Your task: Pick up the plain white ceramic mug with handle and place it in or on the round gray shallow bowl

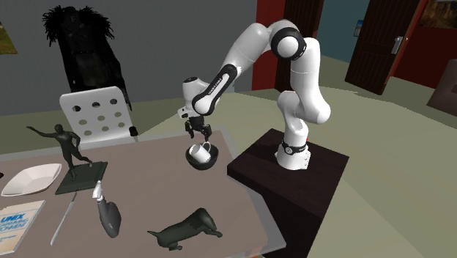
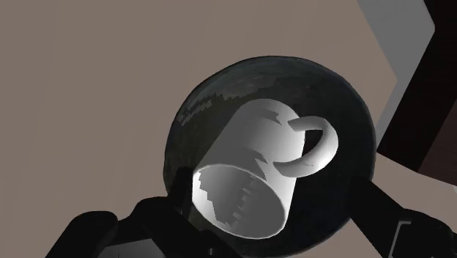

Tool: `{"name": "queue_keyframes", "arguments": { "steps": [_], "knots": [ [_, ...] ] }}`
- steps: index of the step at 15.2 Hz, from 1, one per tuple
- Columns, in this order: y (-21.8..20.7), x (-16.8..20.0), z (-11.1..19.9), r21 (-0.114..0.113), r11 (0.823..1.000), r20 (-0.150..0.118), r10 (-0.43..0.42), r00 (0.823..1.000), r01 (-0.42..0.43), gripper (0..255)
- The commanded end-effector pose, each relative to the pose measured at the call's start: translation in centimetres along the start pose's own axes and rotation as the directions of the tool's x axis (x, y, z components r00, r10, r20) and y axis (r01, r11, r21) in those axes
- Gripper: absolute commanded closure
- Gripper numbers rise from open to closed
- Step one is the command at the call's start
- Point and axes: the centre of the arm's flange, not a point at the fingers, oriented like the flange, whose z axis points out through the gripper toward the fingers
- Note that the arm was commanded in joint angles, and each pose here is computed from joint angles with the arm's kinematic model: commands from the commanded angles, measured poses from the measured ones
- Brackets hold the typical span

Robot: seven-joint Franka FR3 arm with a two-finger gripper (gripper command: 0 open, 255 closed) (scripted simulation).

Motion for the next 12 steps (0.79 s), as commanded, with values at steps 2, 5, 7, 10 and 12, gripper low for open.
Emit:
{"name": "queue_keyframes", "arguments": {
  "steps": [2,5,7,10,12],
  "knots": [
    [0.0,0.0,-2.6,0.000,1.000,0.000,0.000,1.000,0.000,0],
    [0.0,0.0,-5.0,0.000,1.000,0.000,0.000,1.000,0.000,0],
    [0.0,0.0,-5.0,0.000,1.000,0.000,0.000,1.000,0.000,0],
    [0.0,0.0,-5.0,0.000,1.000,0.000,0.000,1.000,0.000,0],
    [0.0,0.0,-5.0,0.000,1.000,0.000,0.000,1.000,0.000,0]
  ]
}}
